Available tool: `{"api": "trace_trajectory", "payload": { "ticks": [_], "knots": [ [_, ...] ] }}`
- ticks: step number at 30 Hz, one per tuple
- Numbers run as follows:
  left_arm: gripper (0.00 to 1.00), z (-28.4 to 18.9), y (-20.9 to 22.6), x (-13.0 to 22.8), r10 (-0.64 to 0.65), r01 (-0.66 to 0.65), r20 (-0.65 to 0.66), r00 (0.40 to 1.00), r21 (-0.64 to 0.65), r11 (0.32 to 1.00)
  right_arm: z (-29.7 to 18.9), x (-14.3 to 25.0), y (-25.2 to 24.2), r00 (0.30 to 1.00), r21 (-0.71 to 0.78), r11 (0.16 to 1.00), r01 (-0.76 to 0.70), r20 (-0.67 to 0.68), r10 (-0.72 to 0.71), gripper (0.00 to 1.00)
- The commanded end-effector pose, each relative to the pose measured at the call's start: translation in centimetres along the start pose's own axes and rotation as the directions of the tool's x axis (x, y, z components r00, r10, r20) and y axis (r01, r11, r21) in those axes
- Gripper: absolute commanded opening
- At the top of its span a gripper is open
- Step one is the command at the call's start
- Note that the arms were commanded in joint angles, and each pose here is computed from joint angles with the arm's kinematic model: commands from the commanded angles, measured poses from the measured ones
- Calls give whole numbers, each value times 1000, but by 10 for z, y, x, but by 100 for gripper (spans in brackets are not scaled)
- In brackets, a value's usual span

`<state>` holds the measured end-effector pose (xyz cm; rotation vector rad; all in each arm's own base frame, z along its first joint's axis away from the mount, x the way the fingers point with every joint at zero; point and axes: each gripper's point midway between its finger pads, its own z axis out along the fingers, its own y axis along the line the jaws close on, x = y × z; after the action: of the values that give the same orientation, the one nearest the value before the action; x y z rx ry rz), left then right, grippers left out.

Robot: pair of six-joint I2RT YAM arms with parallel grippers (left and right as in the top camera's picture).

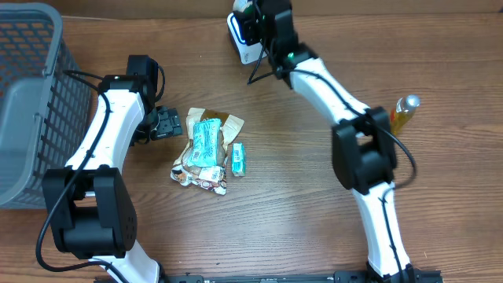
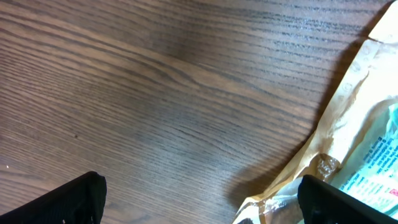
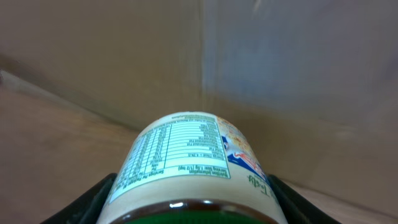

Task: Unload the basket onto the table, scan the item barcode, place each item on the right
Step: 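Move the jar back right and set it upright, release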

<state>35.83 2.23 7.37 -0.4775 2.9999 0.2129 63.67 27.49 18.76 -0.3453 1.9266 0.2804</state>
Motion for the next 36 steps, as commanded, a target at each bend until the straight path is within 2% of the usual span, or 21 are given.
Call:
{"api": "trace_trajectory", "payload": {
  "ticks": [1,4,7,10,14,17,21,24,29,34,36],
  "knots": [
    [99,-6,2,-6,-2,2,22,1000,1,1000,-104,-120,-4,992,11,1000,-7,123,5,8],
    [100,-6,2,-6,-2,2,23,1000,1,1000,-137,-91,-12,997,31,999,-14,-73,16,8],
    [100,-6,2,-6,-2,2,23,1000,1,1000,-165,-43,-28,950,89,992,-88,-293,110,9],
    [100,-6,2,-6,-2,2,23,1000,1,1000,-191,15,-50,834,189,972,-141,-506,220,13],
    [100,-6,2,-6,-2,2,22,1000,1,1000,-223,79,-77,651,322,932,-164,-675,347,16],
    [100,-6,2,-6,-2,2,23,1000,1,1000,-242,121,-92,528,393,906,-155,-743,412,17],
    [100,-6,2,-6,-2,2,23,1000,1,1000,-257,166,-104,411,439,889,-132,-791,453,21],
    [100,-6,2,-6,-2,2,23,1000,1,1000,-264,197,-110,349,463,878,-121,-808,474,26],
    [100,-6,2,-6,-2,2,23,1000,1,1000,-269,237,-115,292,491,864,-114,-815,501,32],
    [100,-6,2,-6,-2,2,23,1000,2,1000,-270,257,-119,278,518,847,-121,-801,530,36],
    [99,-6,2,-6,-2,2,23,1000,1,1000,-269,262,-120,281,520,845,-123,-799,532,49]
  ]
}}
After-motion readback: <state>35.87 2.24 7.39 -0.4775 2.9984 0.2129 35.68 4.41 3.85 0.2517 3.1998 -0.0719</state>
